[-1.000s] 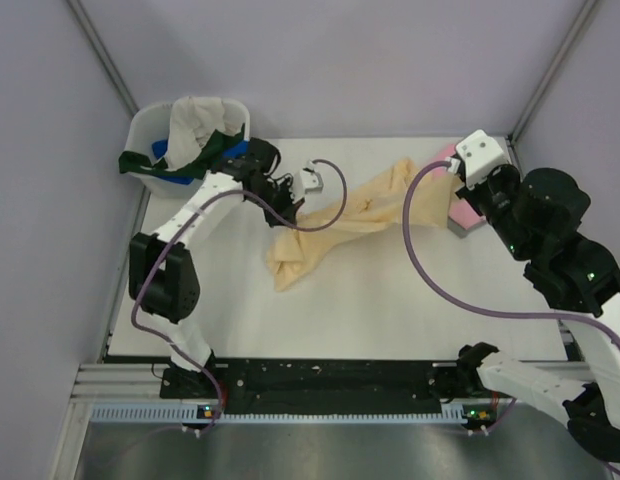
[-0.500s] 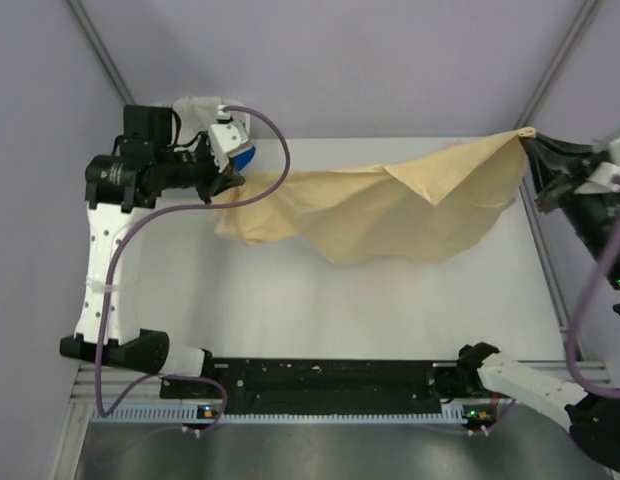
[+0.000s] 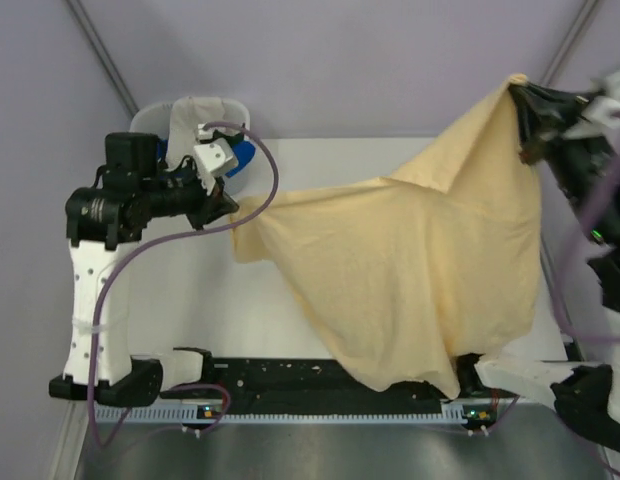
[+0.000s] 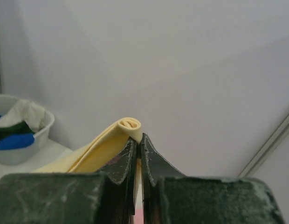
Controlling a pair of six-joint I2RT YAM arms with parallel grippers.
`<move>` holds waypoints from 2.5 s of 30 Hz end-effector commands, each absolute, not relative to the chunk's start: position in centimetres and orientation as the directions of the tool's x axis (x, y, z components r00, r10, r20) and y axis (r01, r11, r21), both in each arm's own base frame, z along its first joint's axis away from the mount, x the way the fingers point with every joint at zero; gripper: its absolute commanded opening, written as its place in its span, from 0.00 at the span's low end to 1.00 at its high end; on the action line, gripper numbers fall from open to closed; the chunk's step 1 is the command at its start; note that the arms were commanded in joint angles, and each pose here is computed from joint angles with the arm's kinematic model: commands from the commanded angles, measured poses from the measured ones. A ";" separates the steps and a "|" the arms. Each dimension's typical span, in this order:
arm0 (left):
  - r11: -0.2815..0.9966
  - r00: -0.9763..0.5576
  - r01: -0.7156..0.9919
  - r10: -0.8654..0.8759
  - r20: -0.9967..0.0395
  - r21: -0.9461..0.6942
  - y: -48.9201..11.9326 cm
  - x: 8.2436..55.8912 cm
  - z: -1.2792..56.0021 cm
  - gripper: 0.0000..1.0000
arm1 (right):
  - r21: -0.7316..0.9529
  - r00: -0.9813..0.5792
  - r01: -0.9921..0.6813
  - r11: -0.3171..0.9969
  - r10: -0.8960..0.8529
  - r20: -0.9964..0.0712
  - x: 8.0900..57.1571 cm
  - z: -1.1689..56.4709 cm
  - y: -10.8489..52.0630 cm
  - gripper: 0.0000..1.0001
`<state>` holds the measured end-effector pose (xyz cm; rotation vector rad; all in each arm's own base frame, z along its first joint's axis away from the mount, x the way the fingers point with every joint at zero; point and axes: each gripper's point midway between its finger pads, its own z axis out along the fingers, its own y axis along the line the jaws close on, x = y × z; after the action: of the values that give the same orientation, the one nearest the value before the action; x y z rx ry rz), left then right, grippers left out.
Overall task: Fold and stack the t-shirts
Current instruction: Flatten out the tshirt
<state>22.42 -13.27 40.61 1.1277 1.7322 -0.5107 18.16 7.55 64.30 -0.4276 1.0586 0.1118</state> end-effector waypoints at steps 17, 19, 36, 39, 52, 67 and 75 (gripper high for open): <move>0.748 -0.138 0.537 0.533 -0.834 0.389 -6.0 30.6 44.1 0.00 | -0.348 0.355 -0.174 0.921 -0.271 -0.895 31.2 59.4 7.5 0.00; 0.743 -0.095 0.521 0.539 -0.837 0.419 -5.9 28.8 45.9 0.00 | -0.361 0.425 -0.188 0.914 -0.255 -0.868 27.9 61.2 7.4 0.00; 0.778 0.084 0.238 0.579 -0.811 0.581 -1.9 18.6 55.9 0.00 | -0.387 0.763 -0.232 0.892 -0.080 -0.642 6.5 70.0 5.5 0.00; 0.776 0.064 0.236 0.588 -0.806 0.585 -1.7 19.6 55.5 0.00 | -0.380 0.721 -0.200 0.903 -0.127 -0.681 9.9 69.2 5.4 0.00; 0.698 -0.121 0.466 0.659 -0.743 0.543 -4.2 35.3 41.9 0.00 | -0.520 0.278 -0.198 0.831 -0.462 -0.842 39.1 54.2 9.4 0.00; 0.412 -0.304 0.876 0.876 -0.375 0.251 -12.3 36.2 16.9 0.00 | -0.389 -0.168 -0.396 0.832 -0.483 -0.860 47.3 31.1 9.3 0.00; 0.169 -0.249 0.946 0.926 -0.285 -0.277 -15.5 25.5 11.5 0.50 | -0.311 -0.223 -0.425 0.850 -0.431 -0.874 43.8 25.8 9.4 0.00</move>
<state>32.40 -14.13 11.47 1.6881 2.3518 -0.2392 44.63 9.65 21.94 -0.7360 1.9833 -0.0236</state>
